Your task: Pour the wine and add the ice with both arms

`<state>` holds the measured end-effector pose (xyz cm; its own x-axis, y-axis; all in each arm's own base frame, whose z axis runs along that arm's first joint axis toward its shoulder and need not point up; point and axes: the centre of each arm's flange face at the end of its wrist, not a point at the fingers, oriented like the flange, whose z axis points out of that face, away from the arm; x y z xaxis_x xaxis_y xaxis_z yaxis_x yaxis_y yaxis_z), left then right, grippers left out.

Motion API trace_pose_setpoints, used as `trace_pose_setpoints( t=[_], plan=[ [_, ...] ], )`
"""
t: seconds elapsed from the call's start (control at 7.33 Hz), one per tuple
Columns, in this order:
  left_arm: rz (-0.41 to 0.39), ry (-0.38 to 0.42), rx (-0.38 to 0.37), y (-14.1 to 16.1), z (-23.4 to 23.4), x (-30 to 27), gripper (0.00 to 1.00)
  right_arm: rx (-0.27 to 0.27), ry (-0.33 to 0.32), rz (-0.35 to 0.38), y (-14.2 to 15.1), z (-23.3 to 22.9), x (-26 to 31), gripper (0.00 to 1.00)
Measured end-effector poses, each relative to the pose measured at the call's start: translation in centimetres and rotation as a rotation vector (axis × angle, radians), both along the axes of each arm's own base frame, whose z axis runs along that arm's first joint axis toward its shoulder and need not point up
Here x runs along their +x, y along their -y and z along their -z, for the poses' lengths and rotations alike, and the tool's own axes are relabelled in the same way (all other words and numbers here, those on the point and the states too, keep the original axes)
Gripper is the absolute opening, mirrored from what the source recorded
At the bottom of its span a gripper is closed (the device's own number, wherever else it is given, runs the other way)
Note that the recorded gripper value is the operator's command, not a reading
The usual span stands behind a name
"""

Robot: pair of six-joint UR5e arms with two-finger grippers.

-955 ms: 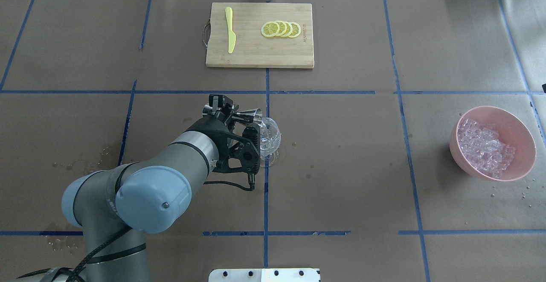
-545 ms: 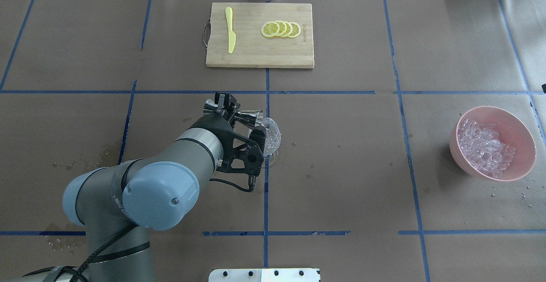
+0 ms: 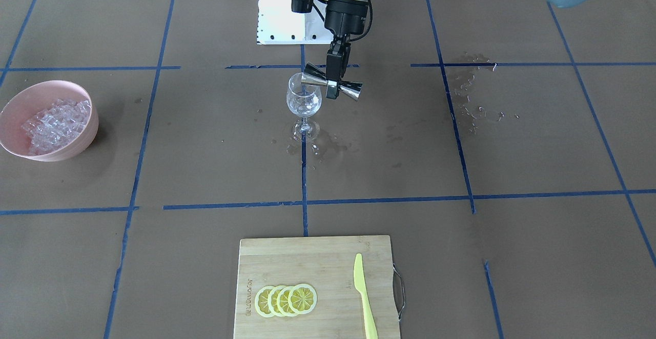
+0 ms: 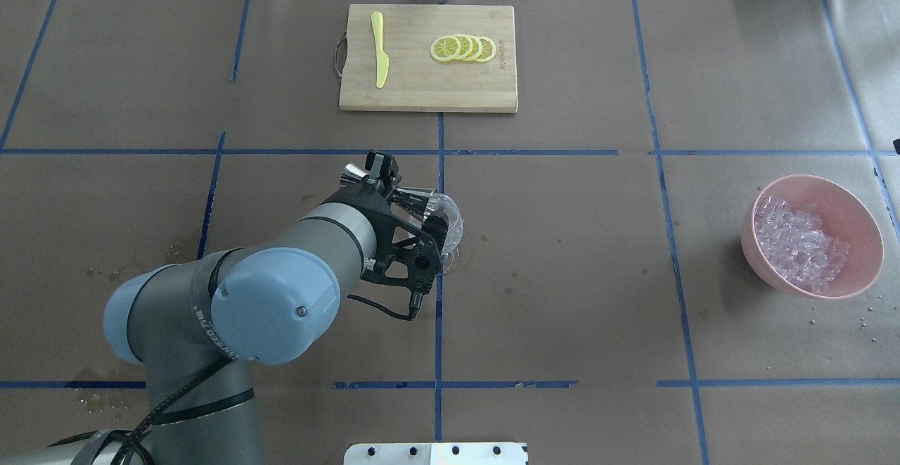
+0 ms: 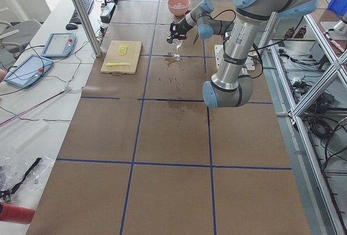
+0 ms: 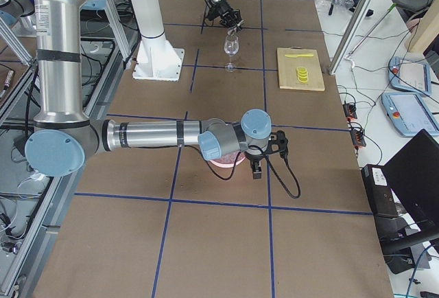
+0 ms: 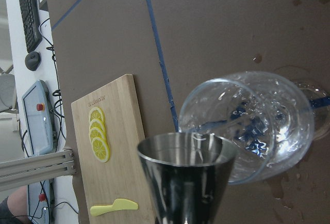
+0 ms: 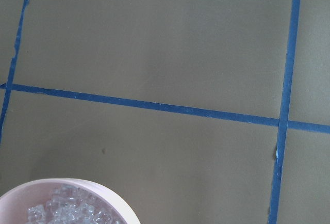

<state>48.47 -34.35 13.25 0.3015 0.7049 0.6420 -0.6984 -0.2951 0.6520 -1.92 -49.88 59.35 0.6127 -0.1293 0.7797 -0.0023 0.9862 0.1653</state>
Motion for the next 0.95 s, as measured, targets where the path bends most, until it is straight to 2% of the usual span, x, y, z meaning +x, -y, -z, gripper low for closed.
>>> trace_pose_setpoints(
  t=[0.14,0.27,0.55,0.68,0.95],
  plan=[
    [0.009,-0.023,-0.01,0.1,0.2,-0.4,0.0,0.0,0.0,0.001,0.0,0.0,-0.1,1.0],
    [0.042,-0.085,-0.048,0.3,0.3,-0.8,0.0,0.0,0.001,0.003,0.0,0.0,-0.1,1.0],
    [0.138,-0.248,-0.169,1.0,-0.3,-1.8,0.0,0.0,0.001,0.006,0.0,0.1,-0.4,1.0],
    [0.2,-0.36,-0.262,1.2,-1.7,-2.3,0.0,-0.003,0.0,0.007,0.0,0.1,-0.5,1.0],
    [0.289,-0.612,-0.437,0.9,-7.5,-4.2,0.0,-0.007,0.001,0.006,0.2,0.2,-0.8,1.0]
  ],
)
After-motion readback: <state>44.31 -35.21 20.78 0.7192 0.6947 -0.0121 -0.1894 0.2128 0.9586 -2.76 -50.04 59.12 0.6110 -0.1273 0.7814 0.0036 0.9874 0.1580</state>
